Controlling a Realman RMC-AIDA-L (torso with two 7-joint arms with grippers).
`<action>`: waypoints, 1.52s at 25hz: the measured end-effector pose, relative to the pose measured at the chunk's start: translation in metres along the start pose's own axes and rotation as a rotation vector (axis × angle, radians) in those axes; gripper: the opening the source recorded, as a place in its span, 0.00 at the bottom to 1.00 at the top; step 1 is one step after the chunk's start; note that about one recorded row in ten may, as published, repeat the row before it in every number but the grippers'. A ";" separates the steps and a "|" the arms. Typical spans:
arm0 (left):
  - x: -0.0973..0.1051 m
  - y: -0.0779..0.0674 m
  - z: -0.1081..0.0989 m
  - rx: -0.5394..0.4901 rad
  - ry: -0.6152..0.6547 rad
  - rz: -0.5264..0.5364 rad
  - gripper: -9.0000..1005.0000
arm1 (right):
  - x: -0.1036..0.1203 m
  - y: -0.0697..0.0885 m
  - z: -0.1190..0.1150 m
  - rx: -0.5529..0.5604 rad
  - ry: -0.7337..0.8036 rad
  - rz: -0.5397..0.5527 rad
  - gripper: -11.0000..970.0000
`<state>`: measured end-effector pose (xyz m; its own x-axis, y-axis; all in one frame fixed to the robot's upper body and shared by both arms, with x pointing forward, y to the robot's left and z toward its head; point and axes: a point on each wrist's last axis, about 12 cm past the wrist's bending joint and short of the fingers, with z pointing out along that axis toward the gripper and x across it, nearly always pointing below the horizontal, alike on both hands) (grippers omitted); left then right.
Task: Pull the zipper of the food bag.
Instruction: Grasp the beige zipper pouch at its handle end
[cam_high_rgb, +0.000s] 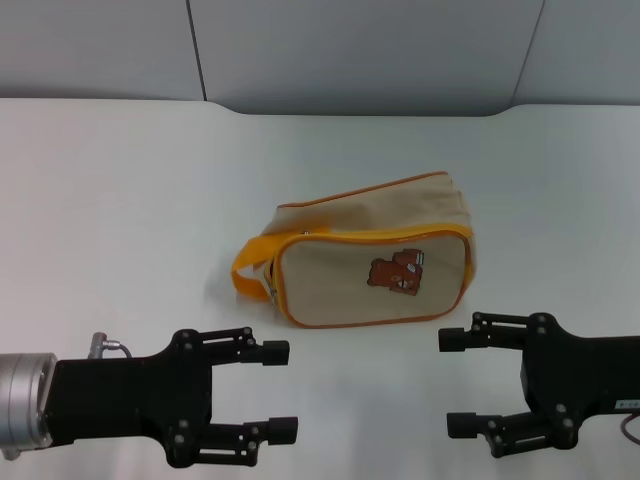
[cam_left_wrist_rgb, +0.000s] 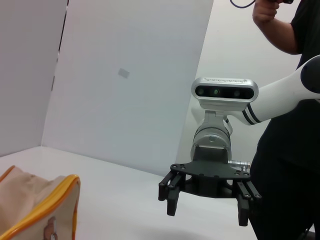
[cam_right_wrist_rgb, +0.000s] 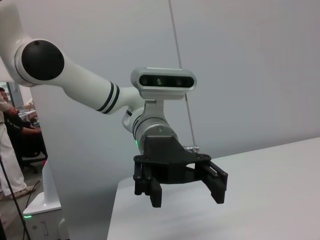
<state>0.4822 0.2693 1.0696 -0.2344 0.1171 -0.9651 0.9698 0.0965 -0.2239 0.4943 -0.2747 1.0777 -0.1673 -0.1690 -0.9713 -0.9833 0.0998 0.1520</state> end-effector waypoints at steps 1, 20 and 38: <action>0.000 0.000 0.000 -0.004 -0.004 0.001 0.75 | 0.000 0.000 0.000 0.002 -0.001 0.000 0.86; 0.021 0.044 0.019 -0.475 -0.046 0.054 0.73 | 0.005 0.003 -0.012 0.092 -0.062 -0.004 0.83; 0.030 0.057 0.043 -0.517 0.058 0.112 0.70 | 0.009 0.009 -0.020 0.122 -0.093 0.017 0.79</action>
<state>0.5332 0.2361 1.0226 -0.1491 0.2075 -0.9668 0.8331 0.5530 -0.0098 0.4821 -0.2945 1.0739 -0.1710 -0.0753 -0.9824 -0.9635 0.2211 0.1508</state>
